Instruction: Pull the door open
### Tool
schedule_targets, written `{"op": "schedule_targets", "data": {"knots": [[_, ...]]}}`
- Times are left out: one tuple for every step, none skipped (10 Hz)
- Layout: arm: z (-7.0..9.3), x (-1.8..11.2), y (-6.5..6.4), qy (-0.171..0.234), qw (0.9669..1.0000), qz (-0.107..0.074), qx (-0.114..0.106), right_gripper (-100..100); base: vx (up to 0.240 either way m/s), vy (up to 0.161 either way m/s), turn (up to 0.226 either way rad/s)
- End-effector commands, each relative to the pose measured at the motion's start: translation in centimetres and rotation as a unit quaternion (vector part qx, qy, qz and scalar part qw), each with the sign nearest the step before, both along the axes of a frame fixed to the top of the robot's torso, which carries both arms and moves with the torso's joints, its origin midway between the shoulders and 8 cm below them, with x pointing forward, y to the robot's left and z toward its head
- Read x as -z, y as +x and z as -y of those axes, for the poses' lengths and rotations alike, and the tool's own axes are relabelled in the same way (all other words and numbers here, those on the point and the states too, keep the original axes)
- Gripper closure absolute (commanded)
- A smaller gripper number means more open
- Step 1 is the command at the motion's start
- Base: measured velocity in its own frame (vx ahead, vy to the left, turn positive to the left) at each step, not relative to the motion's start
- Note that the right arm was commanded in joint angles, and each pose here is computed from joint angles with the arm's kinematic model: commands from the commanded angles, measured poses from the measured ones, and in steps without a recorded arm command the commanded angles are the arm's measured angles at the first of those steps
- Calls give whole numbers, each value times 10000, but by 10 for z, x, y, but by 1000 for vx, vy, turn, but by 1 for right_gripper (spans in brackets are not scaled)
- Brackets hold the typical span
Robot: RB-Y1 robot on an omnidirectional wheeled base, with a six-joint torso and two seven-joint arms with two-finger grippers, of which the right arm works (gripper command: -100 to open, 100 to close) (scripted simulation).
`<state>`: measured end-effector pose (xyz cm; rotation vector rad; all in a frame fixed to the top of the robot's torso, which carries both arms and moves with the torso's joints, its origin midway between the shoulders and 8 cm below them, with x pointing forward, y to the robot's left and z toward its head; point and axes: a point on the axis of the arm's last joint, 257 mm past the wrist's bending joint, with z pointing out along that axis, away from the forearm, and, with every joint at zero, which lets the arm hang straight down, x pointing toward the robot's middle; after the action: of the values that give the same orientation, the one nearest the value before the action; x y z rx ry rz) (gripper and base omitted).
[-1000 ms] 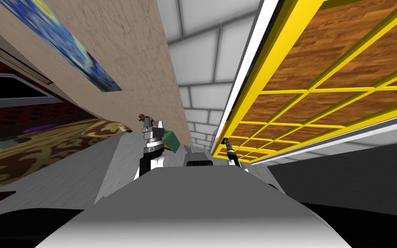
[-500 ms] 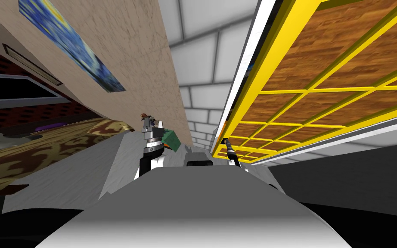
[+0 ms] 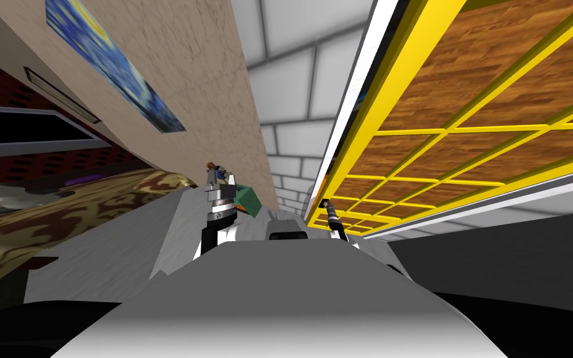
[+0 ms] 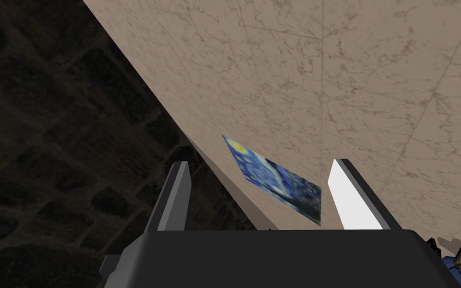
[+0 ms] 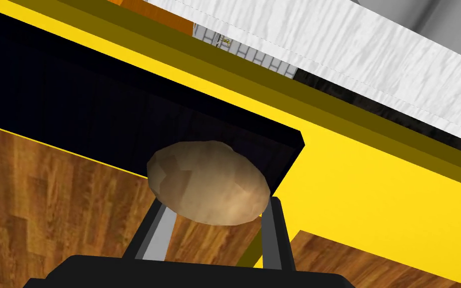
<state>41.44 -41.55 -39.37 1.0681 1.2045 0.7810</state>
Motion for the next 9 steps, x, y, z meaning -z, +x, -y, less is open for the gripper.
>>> {"op": "schedule_targets", "data": {"knots": [[-14,5,0,260,9996,6,-70,100,-41,-15,30],[-13,5,0,452,9989,50,-61,100,-32,-16,39],[-13,5,0,479,9988,56,-61,100,-22,-12,30],[-13,5,1,689,9976,105,-53,100,-29,-15,17],[-13,5,1,698,9975,107,-53,100,-28,-9,26],[-12,5,1,909,9957,156,-44,100,-32,-7,48],[-12,5,1,1053,9943,191,-34,100,-48,-17,80],[-12,5,1,1134,9933,209,-35,100,-35,-26,31],[-11,5,1,1304,9911,250,-26,100,-36,-15,24]]}}
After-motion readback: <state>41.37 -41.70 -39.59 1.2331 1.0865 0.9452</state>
